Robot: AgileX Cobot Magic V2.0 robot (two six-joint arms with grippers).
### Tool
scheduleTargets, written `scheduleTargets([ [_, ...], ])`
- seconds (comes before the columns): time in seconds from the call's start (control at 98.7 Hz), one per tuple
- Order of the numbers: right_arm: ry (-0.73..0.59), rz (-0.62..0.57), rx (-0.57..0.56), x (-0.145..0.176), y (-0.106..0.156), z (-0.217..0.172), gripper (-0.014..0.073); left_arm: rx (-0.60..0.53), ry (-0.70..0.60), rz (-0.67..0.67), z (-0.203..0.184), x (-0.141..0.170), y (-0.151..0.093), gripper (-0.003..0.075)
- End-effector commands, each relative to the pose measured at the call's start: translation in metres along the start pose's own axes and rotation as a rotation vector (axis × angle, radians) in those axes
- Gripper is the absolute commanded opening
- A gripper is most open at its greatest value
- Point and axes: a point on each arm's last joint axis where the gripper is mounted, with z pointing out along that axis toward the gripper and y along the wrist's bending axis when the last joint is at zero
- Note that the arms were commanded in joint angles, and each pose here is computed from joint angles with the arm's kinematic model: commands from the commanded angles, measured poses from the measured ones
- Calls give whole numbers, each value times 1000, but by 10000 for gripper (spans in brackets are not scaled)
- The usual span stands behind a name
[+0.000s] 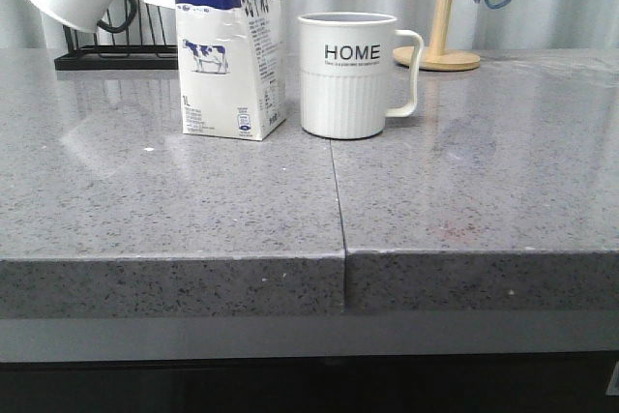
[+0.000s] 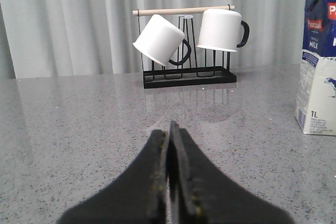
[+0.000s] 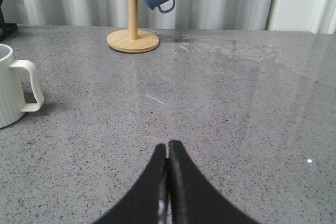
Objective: Place milk next to cup
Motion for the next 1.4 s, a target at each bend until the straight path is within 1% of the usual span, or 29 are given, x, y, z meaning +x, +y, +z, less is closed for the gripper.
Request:
scheduleTargets([
  [0.0,-100,-24,-15,-13,1,-2,-68,14,-60,-16,-2,8,-1,-21],
  [0.061,-114,4,-30,-9,3,-3,-68,14,-60,-16,-2,8,-1,-21],
  [0.122,-121,7,-42,-2,4,-4,-68,14,-60,-16,-2,8,-1,-21],
  [0.243,-141,-8,-69,15,5,-10,-68,14,-60,-16,-2,8,-1,-21],
  [0.436,-213,-33,-119,36,8,-20,-68,14,-60,-16,-2,8,-1,-21],
  [0.689,-209,-47,-125,54,8,-15,-68,14,-60,-16,-2,8,-1,-21],
  [0.851,-248,-33,-121,66,9,-11,-68,14,-60,-16,-2,8,-1,-21],
  [1.388,-231,-26,-123,67,9,-11,-68,14,-60,-16,-2,8,-1,-21],
])
